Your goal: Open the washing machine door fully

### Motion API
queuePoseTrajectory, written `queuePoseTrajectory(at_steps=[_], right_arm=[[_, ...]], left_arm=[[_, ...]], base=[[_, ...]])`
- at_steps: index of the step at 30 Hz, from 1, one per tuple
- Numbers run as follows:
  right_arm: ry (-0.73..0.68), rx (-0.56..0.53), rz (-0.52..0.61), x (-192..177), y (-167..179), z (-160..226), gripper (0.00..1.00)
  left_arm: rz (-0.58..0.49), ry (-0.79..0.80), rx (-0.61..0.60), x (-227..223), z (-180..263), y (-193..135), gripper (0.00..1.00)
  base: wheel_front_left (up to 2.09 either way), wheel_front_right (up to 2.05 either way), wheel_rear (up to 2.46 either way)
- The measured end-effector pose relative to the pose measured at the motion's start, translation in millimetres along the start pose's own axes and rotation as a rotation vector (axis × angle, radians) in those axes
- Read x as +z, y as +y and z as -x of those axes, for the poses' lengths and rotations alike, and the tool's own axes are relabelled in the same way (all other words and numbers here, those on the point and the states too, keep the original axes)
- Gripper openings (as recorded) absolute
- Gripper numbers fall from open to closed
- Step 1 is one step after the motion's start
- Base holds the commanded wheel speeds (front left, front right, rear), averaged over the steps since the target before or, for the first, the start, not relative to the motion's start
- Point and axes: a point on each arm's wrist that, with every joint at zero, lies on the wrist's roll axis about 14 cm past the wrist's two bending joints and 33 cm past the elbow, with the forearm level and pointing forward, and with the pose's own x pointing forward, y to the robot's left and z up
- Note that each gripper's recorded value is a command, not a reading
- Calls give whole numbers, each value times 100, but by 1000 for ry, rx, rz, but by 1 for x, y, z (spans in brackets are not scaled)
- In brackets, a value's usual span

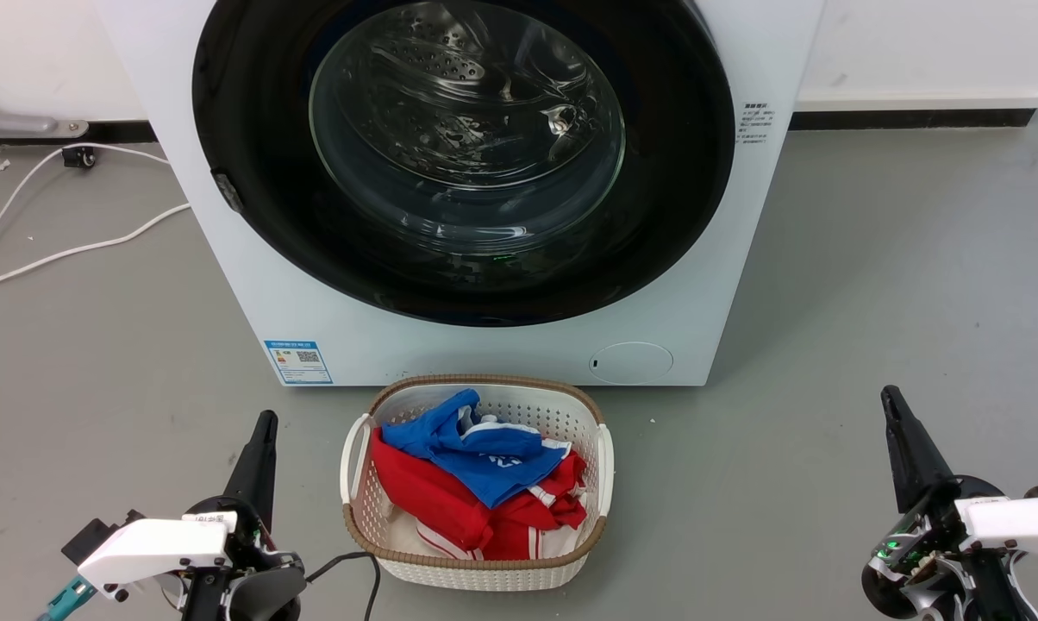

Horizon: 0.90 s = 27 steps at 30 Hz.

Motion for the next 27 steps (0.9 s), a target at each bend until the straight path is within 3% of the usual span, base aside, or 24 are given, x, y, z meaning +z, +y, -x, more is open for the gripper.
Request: queuePoseTrajectory(at_steps=[18,19,27], right_arm=[[-1,0,0,0,0,0,0],[-1,0,0,0,0,0,100],[-12,-31,-1,0,-11,7,100]], left_arm=[[-4,2,0,0,0,0,0],[-4,2,0,0,0,0,100],[3,5,33,-7,6,11,100]], base=[[0,0,0],[0,0,0],[0,0,0]])
